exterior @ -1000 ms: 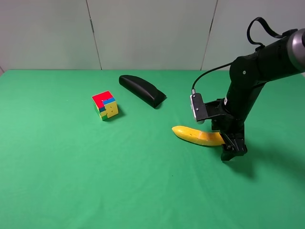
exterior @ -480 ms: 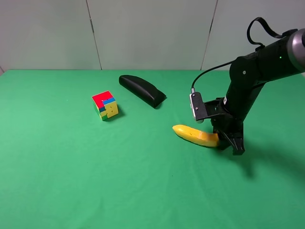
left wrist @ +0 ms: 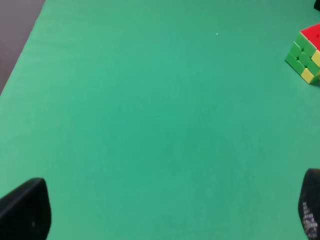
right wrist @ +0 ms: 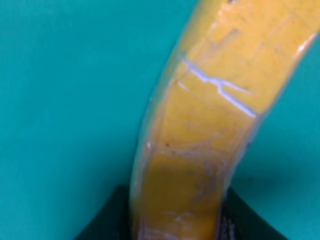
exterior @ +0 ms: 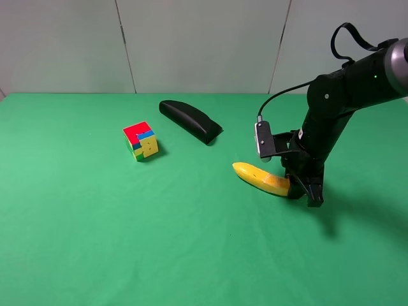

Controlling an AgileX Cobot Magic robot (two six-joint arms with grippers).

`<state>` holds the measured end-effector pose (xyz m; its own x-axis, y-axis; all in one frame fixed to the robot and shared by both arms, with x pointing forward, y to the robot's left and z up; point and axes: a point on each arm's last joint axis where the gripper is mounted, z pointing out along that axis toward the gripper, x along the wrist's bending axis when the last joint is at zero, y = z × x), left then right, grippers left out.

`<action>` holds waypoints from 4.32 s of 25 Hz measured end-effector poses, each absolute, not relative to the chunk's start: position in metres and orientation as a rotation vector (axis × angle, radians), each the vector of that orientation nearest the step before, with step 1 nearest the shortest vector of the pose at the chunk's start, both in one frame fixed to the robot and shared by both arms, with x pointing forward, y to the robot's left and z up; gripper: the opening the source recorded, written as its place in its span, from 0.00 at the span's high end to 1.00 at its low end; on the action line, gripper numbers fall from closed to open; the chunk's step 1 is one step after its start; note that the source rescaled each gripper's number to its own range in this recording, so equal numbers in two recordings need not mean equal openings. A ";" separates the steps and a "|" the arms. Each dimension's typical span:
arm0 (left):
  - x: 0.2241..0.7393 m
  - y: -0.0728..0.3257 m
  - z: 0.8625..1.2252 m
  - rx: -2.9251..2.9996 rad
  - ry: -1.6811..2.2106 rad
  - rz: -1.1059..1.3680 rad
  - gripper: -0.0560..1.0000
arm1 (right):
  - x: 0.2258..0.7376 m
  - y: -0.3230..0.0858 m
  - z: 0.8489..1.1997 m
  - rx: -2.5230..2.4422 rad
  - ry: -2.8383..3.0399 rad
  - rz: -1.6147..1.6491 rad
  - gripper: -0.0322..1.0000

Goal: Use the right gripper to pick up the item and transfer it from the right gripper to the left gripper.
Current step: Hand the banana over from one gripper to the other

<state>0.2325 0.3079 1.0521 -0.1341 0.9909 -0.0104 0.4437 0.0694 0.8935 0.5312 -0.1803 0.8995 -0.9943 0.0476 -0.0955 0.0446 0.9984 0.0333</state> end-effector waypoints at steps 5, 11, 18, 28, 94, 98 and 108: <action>0.232 0.308 1.052 1.446 1.666 1.017 0.02 | 0.526 -0.179 0.923 0.262 3.022 0.119 0.96; 0.232 0.308 1.052 1.446 1.666 1.017 0.02 | 0.519 -0.170 0.971 0.554 2.990 0.274 0.96; 0.232 0.308 1.052 1.446 1.666 1.017 0.02 | 0.506 -0.138 1.012 0.687 2.990 0.295 0.96; 0.232 0.308 1.052 1.446 1.666 1.017 0.02 | 0.469 -0.091 1.023 0.563 3.089 0.248 0.96; 0.404 0.248 1.016 1.454 1.503 -0.060 0.11 | 0.455 -0.072 1.023 0.160 3.114 0.308 0.96; 0.401 0.249 1.009 1.440 1.529 -0.060 0.11 | 0.455 -0.072 1.024 0.177 3.112 0.310 0.96; 0.420 0.248 0.989 1.424 1.564 -0.111 0.11 | 0.454 -0.070 1.024 0.206 3.124 0.346 0.96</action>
